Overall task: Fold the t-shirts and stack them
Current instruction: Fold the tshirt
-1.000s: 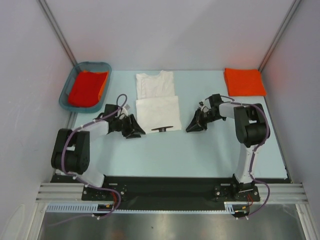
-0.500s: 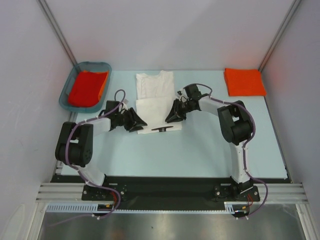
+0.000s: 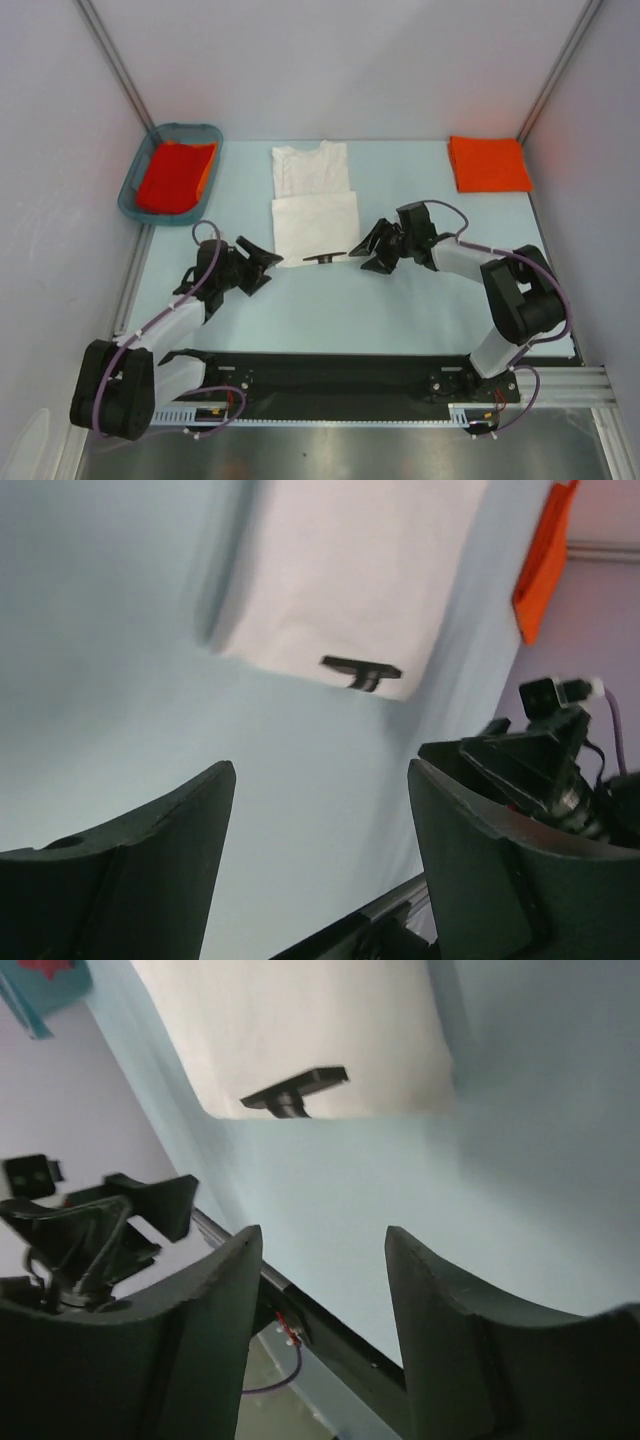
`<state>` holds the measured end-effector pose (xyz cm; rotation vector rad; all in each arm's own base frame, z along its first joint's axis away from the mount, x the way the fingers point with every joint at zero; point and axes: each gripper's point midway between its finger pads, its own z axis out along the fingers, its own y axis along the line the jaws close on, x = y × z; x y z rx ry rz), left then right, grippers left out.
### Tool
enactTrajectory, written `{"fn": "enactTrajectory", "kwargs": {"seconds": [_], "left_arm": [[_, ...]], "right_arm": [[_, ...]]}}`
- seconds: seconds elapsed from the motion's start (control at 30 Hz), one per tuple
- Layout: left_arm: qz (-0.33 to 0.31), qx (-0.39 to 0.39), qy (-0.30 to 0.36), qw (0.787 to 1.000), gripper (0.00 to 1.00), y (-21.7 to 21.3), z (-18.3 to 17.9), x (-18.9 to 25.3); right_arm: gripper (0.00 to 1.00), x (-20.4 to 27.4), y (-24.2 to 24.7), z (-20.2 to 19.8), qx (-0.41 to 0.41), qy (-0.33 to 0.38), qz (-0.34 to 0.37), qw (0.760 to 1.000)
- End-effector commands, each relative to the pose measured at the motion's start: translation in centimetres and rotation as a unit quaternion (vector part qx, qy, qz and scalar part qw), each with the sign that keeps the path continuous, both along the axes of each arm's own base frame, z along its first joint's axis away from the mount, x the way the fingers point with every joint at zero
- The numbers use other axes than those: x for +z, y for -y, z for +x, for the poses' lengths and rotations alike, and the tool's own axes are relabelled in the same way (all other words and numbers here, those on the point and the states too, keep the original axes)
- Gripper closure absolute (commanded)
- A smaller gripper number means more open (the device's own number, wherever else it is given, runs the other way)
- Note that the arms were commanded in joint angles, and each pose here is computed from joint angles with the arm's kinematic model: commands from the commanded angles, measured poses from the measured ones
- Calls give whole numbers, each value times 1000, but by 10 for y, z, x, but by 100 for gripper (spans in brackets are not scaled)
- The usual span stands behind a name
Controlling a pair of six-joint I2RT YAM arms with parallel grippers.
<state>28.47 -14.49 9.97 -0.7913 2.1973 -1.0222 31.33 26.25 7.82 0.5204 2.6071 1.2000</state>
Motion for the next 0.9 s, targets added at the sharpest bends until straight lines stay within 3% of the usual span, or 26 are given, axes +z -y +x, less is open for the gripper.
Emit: {"fn": "enactTrajectory", "kwargs": {"seconds": [0.0, 0.17, 0.43, 0.53, 0.87], "left_arm": [[-47, 114, -47, 991, 23, -3, -1, -19], [-30, 138, -40, 989, 27, 5, 9, -20], [-56, 203, -101, 972, 37, -1, 11, -66], [-53, 215, -101, 970, 43, -5, 16, -73], [-41, 235, -118, 964, 45, -19, 16, -90]], "right_arm": [[41, 16, -6, 26, -113, 42, 40, 992], [42, -6, -2, 31, -150, 25, 8, 988], [55, -45, 2, 30, -186, -26, 16, 982], [55, -50, 6, 31, -196, -28, 10, 980], [55, -68, 24, 26, -217, -43, -11, 975]]}}
